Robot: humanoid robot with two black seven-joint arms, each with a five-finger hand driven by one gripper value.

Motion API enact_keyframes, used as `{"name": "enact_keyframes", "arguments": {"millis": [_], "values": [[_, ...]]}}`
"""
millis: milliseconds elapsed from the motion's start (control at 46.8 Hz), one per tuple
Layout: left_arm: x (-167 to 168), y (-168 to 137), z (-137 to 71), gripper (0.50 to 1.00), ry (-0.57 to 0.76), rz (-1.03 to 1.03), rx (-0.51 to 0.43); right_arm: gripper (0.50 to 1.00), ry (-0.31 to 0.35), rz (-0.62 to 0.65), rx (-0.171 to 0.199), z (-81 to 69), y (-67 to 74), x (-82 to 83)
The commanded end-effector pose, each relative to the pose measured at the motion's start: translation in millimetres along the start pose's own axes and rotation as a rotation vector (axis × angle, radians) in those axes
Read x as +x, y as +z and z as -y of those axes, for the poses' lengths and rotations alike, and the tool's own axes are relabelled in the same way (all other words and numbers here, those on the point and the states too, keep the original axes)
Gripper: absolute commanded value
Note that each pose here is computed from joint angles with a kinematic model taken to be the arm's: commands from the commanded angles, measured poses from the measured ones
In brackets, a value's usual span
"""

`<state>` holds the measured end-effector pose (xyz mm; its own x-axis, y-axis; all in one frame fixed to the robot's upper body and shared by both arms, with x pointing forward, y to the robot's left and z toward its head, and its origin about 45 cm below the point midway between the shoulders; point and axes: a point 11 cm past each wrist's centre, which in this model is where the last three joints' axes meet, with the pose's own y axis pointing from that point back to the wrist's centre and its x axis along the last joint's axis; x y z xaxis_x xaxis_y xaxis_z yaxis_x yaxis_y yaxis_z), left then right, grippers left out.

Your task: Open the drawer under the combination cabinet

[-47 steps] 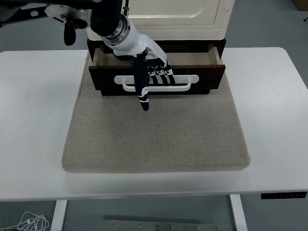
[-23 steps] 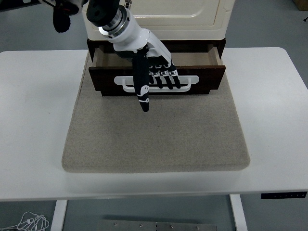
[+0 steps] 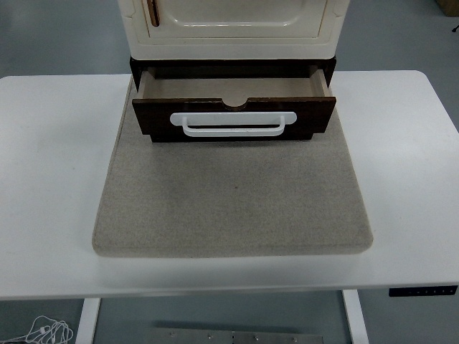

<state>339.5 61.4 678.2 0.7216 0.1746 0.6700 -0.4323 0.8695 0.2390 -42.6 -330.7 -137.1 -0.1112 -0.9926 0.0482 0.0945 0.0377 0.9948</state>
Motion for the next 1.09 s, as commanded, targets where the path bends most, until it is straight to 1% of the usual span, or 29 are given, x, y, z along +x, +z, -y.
{"name": "enact_keyframes", "arguments": {"millis": [0, 85, 150, 192, 256, 299, 342, 427, 491, 598, 684, 748, 812, 897, 962, 1004, 1026, 1068], "values": [[17.3, 30.6, -17.4, 1.000, 0.058, -0.015, -0.154, 0.926, -0.001, 0.000, 0.000, 0.0, 0.1, 0.0], [30.7, 57.3, -35.9, 1.000, 0.100, -0.041, -0.346, 0.926, -0.001, 0.000, 0.000, 0.0, 0.1, 0.0], [42.3, 75.5, -55.2, 1.000, 0.139, -0.058, -0.486, 0.926, -0.001, 0.000, 0.000, 0.0, 0.1, 0.0], [51.7, 82.0, -70.2, 1.000, 0.172, -0.072, -0.569, 0.928, -0.001, -0.002, 0.000, 0.0, 0.1, 0.0], [63.3, 88.0, -91.8, 1.000, 0.218, -0.089, -0.670, 0.926, -0.001, 0.000, 0.000, 0.0, 0.1, 0.0], [70.5, 88.6, -104.7, 1.000, 0.247, -0.101, -0.720, 0.926, 0.001, 0.000, 0.000, 0.0, 0.1, 0.1], [79.5, 87.7, -122.8, 1.000, 0.290, -0.108, -0.764, 0.926, 0.001, 0.000, 0.000, 0.0, 0.1, 0.1], [104.0, 77.6, -162.9, 1.000, 0.460, -0.155, -0.845, 0.926, -0.001, 0.000, 0.000, 0.0, 0.1, 0.0], [119.9, 63.0, -190.1, 1.000, 0.573, -0.188, -0.880, 0.926, -0.001, 0.000, 0.000, 0.0, 0.1, 0.0], [140.9, 34.8, -223.9, 1.000, 0.748, -0.251, -0.936, 0.926, 0.001, 0.000, 0.000, 0.0, 0.1, 0.1], [157.0, 4.0, -253.6, 1.000, 0.928, -0.308, -0.957, 0.926, -0.001, 0.000, 0.000, 0.0, 0.1, 0.0], [168.2, -18.4, -278.3, 1.000, 1.068, -0.352, -0.952, 0.928, 0.001, 0.000, 0.000, 0.0, 0.1, 0.1], [178.3, -47.0, -299.8, 1.000, 1.209, -0.406, -0.922, 0.926, 0.001, 0.000, 0.000, 0.0, 0.1, 0.1], [187.3, -91.2, -328.4, 1.000, 1.418, -0.487, -0.854, 0.926, 0.001, 0.000, 0.000, 0.0, 0.1, 0.1], [187.6, -132.5, -344.5, 1.000, 1.547, -0.554, -0.777, 0.926, -0.001, 0.000, 0.000, 0.0, 0.1, 0.0], [183.9, -163.7, -350.9, 1.000, 1.606, -0.598, -0.721, 0.926, -0.001, 0.000, 0.000, 0.0, 0.1, 0.0], [181.2, -178.0, -352.7, 1.000, 1.626, -0.616, -0.699, 0.926, -0.001, -0.002, 0.000, 0.0, 0.2, -0.4], [175.1, -209.7, -345.9, 1.000, 1.644, -0.668, -0.645, 0.928, -0.001, 0.000, 0.000, 0.0, 0.1, 0.0]]}}
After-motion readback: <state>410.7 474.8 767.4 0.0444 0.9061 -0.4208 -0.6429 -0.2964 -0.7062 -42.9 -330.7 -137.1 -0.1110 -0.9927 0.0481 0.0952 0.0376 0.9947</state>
